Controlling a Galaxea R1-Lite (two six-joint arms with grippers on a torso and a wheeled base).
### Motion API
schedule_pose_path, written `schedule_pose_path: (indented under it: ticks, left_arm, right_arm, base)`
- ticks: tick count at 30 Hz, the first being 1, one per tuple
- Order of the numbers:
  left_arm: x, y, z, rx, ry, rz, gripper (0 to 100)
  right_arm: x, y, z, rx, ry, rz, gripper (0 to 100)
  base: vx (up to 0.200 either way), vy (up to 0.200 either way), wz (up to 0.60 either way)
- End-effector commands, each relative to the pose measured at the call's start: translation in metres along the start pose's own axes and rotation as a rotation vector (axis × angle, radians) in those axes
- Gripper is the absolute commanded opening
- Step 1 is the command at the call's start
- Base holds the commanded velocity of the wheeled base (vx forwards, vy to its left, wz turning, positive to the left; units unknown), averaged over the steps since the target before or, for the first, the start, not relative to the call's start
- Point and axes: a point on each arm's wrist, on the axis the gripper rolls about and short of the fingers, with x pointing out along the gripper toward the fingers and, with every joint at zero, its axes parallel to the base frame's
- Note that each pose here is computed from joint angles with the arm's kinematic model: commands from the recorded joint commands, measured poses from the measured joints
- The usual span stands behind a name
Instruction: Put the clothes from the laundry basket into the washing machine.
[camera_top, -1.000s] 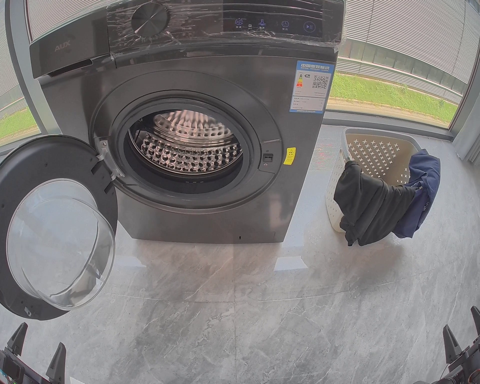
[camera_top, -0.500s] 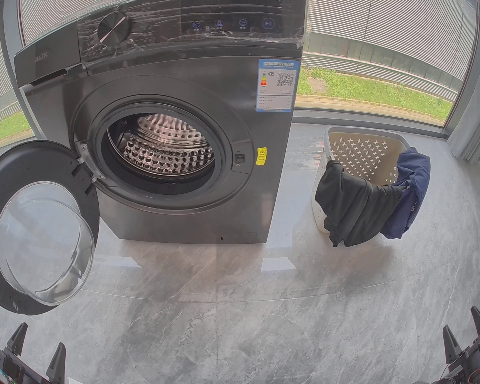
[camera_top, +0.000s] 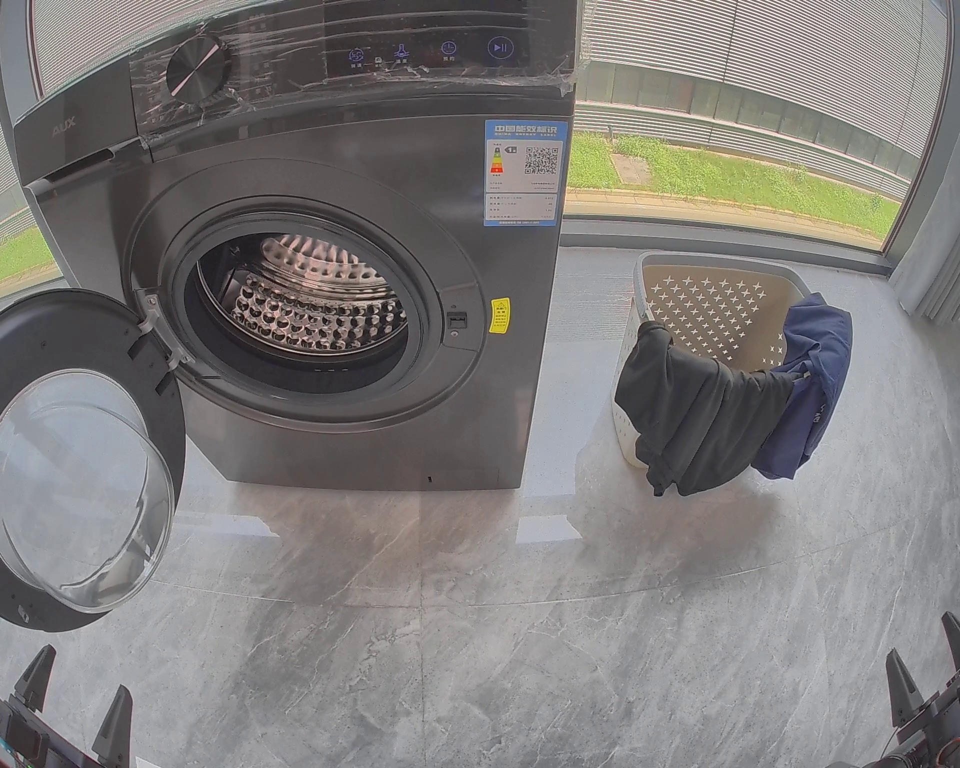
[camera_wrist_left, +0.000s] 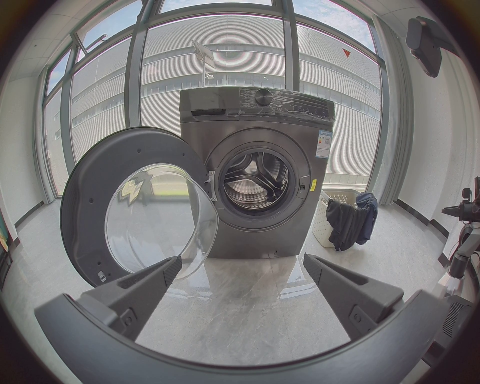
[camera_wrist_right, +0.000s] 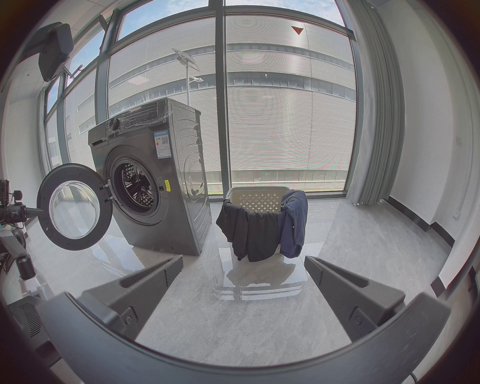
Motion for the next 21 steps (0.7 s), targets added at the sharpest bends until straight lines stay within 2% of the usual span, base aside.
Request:
schedule_pose_path:
  ticks: [1, 21]
  left_arm:
    - [0.0, 0.0001, -0.0052, 0.0, 0.001, 0.0, 100]
    - [0.0, 0.0001, -0.0052, 0.0, 0.001, 0.0, 100]
  right_arm:
    - [0.0004, 0.0, -0.0051, -0.001, 0.005, 0.0, 100]
    - [0.0004, 0.0, -0.0051, 0.001, 0.005, 0.0, 100]
  base:
    - [0.0, -0.2, 0.0]
    - [0.0, -0.2, 0.0]
